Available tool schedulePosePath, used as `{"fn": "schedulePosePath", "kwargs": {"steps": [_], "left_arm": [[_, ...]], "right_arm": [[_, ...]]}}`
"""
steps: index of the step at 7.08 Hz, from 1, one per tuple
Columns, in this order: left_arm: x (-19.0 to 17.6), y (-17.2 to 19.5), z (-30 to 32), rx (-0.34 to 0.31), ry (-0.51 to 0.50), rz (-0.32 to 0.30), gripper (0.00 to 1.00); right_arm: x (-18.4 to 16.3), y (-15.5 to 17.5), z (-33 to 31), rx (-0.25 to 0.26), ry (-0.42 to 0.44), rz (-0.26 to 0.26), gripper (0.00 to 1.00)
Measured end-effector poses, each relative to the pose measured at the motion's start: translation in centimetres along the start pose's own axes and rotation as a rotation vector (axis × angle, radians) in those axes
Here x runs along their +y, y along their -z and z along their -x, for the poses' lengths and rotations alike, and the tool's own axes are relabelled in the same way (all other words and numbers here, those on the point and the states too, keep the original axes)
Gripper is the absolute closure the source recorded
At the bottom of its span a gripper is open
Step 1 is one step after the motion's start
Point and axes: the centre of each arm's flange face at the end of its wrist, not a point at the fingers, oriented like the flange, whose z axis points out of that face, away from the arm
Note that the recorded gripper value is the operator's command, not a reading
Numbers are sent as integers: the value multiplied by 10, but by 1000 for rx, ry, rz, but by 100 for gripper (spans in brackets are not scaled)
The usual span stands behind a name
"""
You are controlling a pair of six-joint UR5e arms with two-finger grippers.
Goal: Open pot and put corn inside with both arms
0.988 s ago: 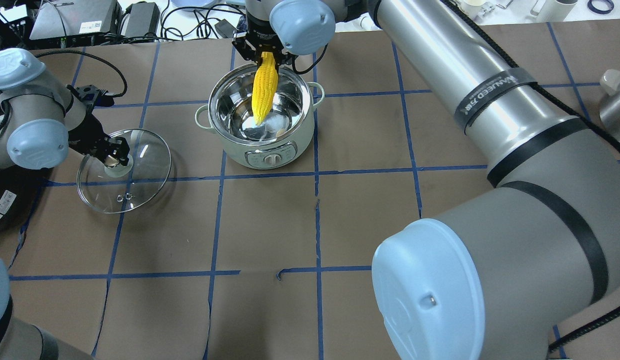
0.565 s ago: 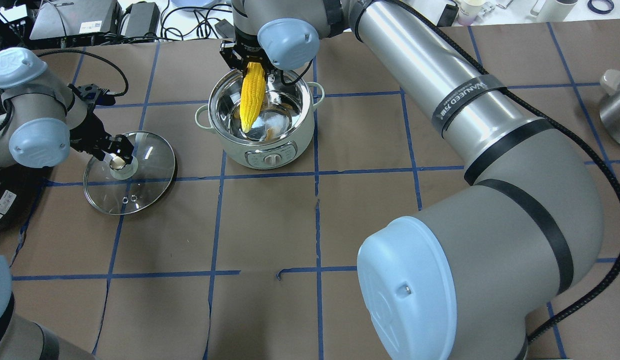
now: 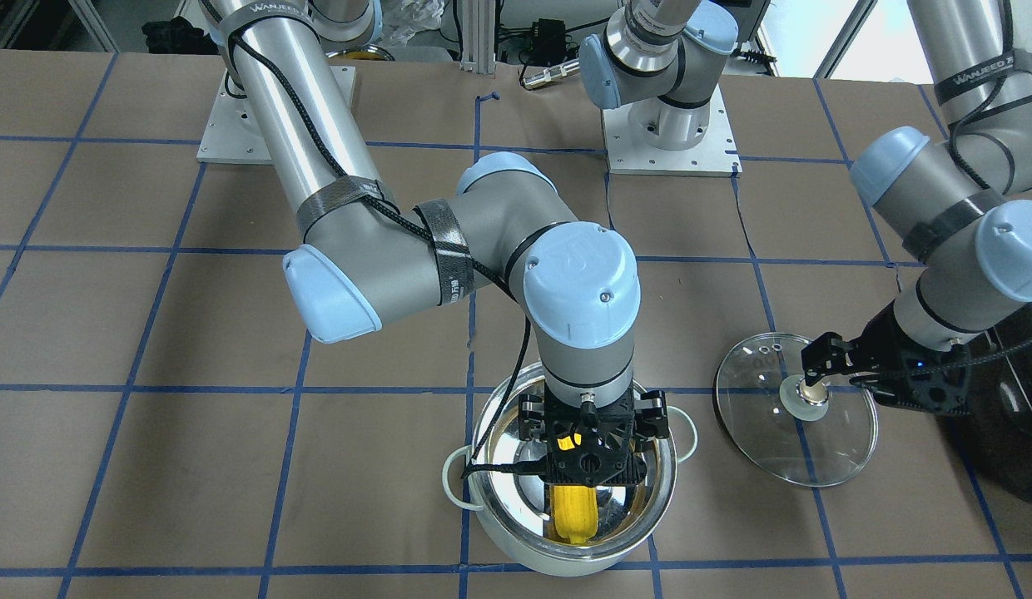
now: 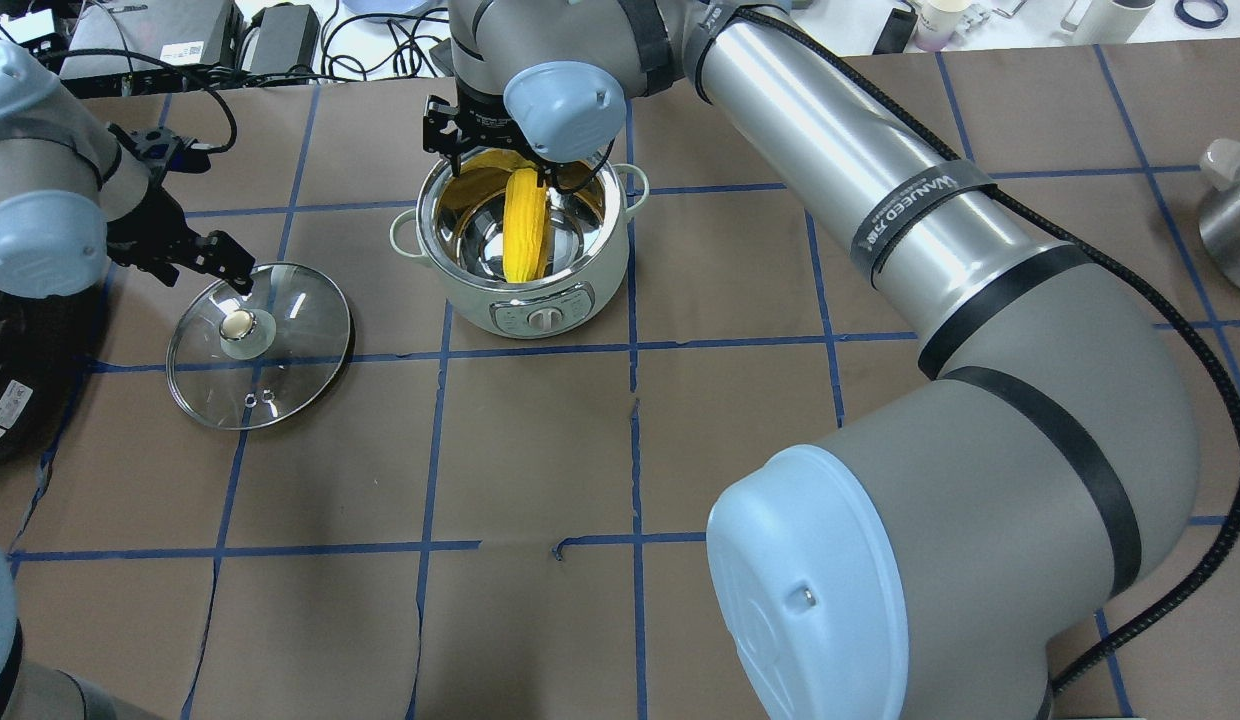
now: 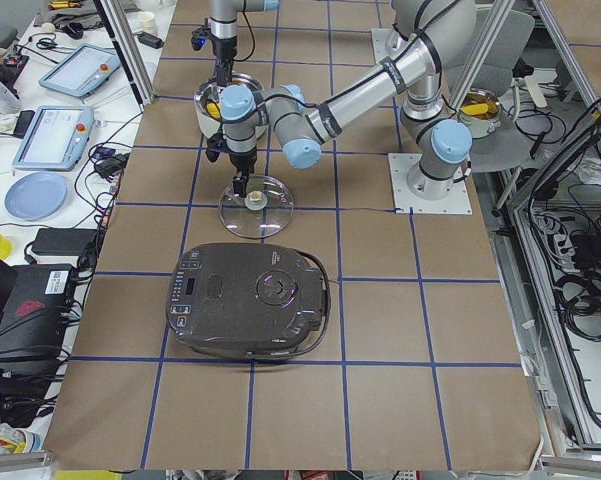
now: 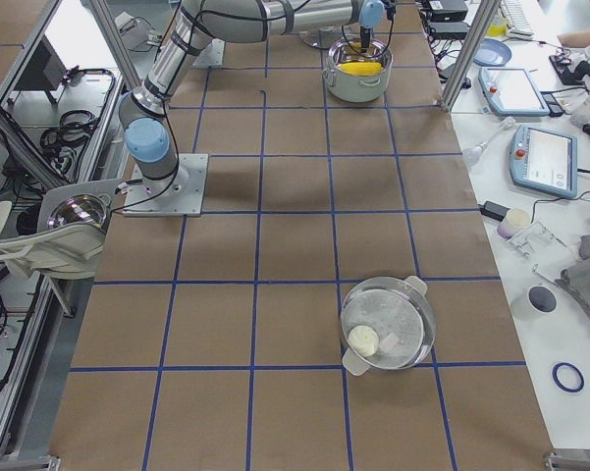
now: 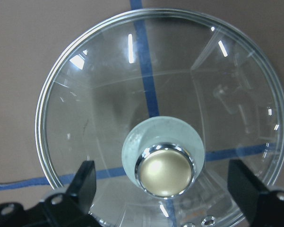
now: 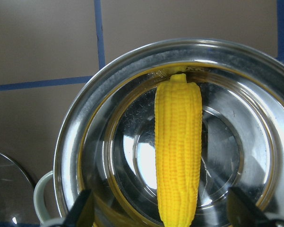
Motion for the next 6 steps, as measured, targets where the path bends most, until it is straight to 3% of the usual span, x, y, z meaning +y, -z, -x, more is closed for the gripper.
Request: {"fn": "schedulePosePath", "kwargs": {"steps": [3, 5, 6], "left_arm": [[11, 114, -51, 14, 16, -3, 0], [33, 176, -123, 5, 147, -12, 0], [41, 199, -162, -14, 206, -3, 0]], "right_arm": [[-5, 51, -55, 67, 130, 32, 0], [-7, 111, -154, 105, 150, 75, 0], [9, 143, -202, 109, 156, 86, 0]]}}
